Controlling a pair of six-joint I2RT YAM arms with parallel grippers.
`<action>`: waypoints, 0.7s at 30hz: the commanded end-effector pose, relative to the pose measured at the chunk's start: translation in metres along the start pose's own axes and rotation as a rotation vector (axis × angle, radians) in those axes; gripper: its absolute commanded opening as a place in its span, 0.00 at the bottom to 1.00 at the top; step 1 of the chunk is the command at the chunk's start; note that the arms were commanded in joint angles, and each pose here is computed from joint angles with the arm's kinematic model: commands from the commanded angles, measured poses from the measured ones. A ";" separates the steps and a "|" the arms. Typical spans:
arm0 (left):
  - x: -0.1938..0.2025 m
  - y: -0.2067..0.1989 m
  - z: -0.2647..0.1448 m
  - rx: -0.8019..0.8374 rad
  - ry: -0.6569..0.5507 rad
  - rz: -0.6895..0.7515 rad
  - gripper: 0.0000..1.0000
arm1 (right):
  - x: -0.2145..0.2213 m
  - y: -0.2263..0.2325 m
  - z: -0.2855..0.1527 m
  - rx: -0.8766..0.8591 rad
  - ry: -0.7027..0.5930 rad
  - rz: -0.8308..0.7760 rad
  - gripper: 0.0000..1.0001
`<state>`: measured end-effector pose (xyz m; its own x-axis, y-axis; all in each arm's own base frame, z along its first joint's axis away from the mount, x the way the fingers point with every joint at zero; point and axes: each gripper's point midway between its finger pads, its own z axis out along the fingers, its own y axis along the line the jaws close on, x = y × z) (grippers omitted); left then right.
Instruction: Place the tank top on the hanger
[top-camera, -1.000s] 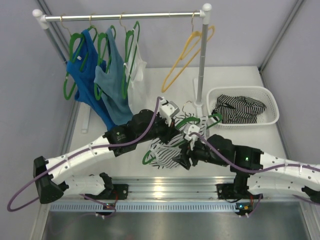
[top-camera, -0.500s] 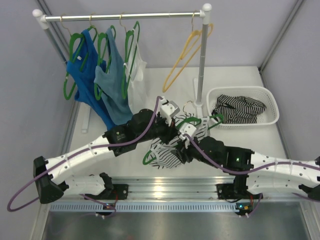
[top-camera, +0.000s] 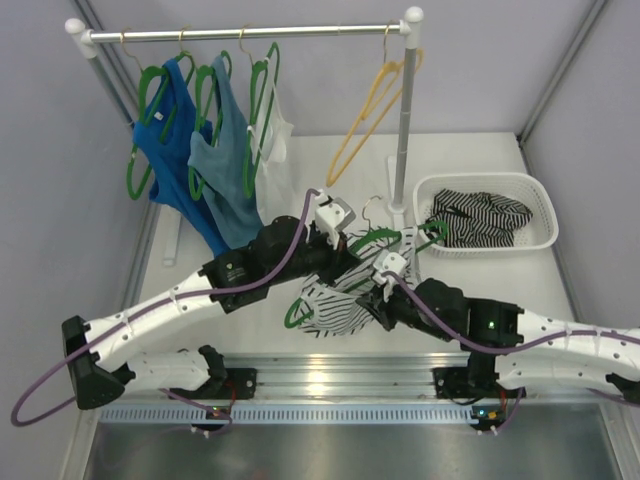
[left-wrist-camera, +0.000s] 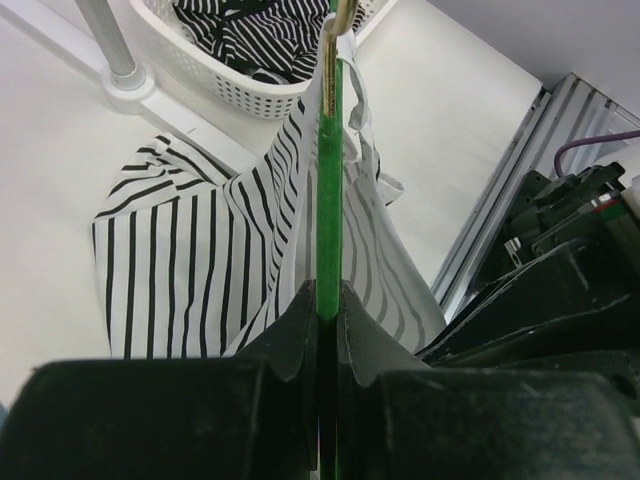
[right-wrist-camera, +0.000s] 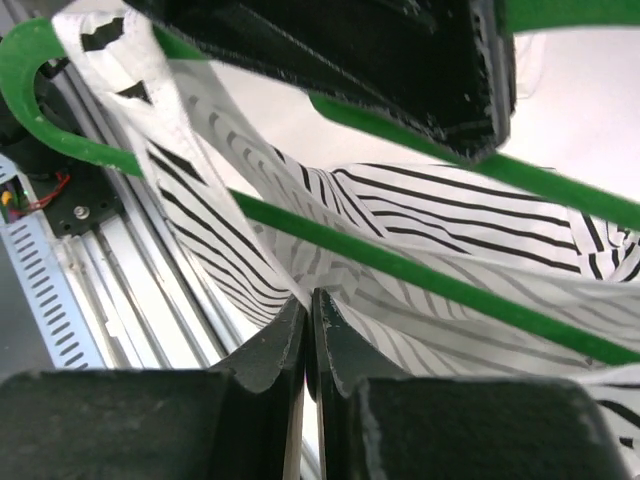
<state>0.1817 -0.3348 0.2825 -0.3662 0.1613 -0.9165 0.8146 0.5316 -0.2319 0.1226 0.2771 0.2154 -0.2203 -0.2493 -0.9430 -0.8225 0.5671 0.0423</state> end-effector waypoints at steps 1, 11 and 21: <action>-0.059 -0.008 -0.030 0.004 -0.178 0.007 0.00 | 0.003 0.006 -0.011 -0.033 0.005 0.025 0.05; -0.087 -0.011 -0.060 -0.010 -0.251 0.002 0.00 | 0.004 0.020 -0.015 -0.064 0.044 0.009 0.03; -0.094 -0.016 -0.081 0.000 -0.220 0.011 0.00 | -0.038 0.020 -0.033 -0.078 -0.040 0.026 0.23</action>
<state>0.1705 -0.3038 0.3490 -0.3168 0.0788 -0.9452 0.8083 0.5439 -0.2255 0.1027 0.2725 0.2287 -0.2405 -0.2630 -0.9343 -0.8441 0.5319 0.0675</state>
